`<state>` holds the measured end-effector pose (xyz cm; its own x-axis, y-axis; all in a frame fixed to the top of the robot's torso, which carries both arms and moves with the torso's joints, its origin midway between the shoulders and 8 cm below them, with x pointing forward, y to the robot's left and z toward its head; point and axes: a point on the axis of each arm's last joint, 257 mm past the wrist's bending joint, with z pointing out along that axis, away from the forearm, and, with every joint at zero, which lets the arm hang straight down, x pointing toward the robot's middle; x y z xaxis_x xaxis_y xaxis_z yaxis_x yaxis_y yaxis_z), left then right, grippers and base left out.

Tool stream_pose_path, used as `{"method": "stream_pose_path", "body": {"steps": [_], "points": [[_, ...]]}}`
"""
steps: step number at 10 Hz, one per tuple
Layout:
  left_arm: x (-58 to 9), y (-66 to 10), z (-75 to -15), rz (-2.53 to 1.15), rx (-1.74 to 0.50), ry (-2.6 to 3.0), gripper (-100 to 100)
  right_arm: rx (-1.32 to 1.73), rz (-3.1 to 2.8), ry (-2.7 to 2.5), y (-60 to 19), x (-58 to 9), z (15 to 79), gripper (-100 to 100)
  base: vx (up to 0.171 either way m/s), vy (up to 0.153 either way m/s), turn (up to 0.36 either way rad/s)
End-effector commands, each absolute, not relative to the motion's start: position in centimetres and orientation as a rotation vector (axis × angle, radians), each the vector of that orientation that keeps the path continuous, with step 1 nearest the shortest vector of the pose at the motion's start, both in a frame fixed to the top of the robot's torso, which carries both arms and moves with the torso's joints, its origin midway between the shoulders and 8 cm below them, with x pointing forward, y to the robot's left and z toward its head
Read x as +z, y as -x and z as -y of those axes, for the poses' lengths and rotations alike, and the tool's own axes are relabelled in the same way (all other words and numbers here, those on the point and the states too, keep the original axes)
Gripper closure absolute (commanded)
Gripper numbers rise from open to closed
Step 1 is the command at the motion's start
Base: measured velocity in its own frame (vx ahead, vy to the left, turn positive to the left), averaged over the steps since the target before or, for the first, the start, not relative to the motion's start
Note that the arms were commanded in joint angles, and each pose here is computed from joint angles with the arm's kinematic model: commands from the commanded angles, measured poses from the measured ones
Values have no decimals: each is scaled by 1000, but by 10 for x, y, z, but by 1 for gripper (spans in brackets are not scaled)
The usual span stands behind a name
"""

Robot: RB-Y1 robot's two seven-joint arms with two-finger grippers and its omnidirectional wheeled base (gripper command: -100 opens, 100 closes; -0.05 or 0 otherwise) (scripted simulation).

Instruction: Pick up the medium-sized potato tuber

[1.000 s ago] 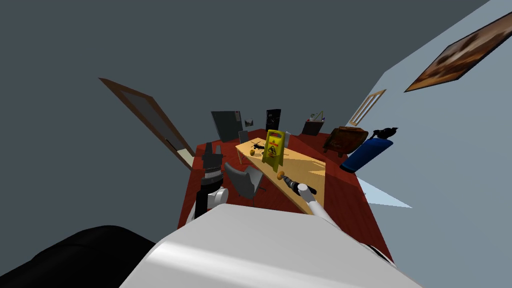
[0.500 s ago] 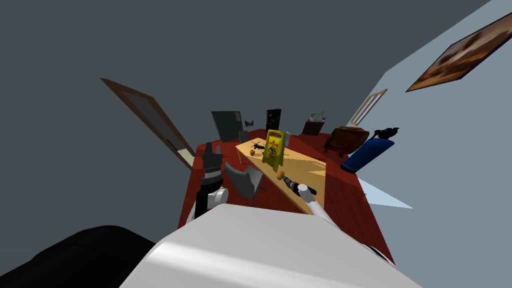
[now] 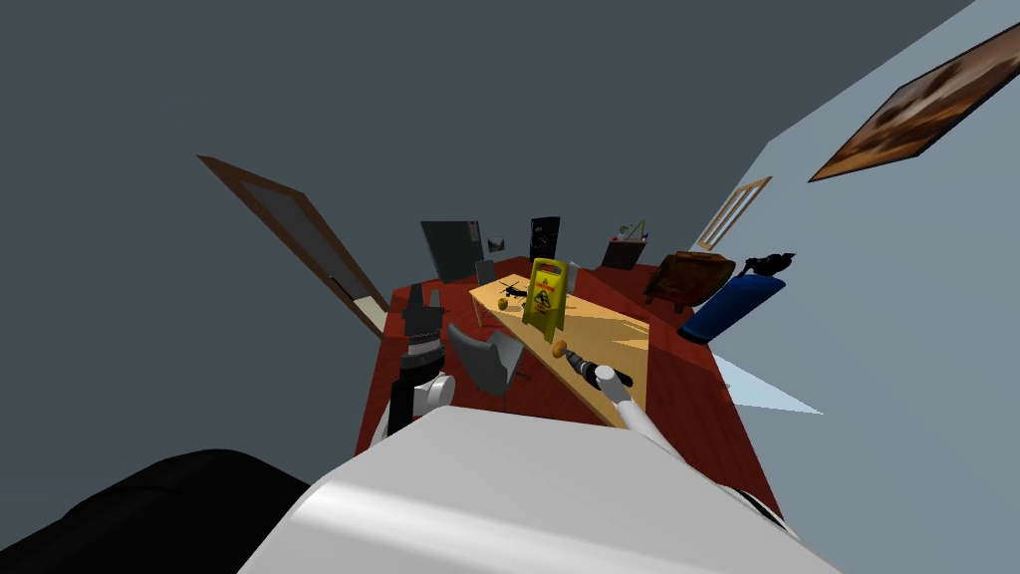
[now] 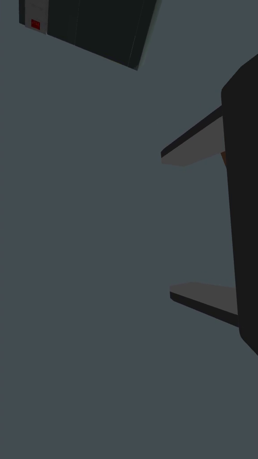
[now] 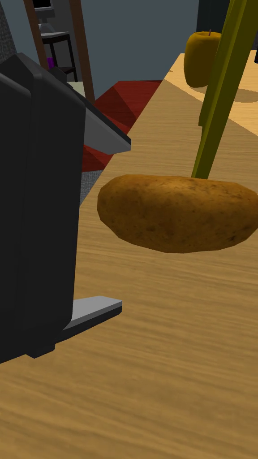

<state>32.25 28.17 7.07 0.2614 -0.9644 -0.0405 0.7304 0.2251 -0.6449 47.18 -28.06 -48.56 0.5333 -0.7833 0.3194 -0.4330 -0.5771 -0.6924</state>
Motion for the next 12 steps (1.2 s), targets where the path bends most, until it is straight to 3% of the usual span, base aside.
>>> {"method": "stream_pose_path", "body": {"steps": [1,6,12], "points": [[71,-323,-282,-489,-1235,571,0,-868,-977,2235,-477,-478,299,-100,-47,35,-7],[71,-323,-282,-489,-1235,571,0,-908,-996,2251,-487,-458,347,-100,-9,-3,39],[71,-323,-282,-489,-1235,571,0,-841,-1082,2326,-466,-463,411,-100,38,-15,120]]}}
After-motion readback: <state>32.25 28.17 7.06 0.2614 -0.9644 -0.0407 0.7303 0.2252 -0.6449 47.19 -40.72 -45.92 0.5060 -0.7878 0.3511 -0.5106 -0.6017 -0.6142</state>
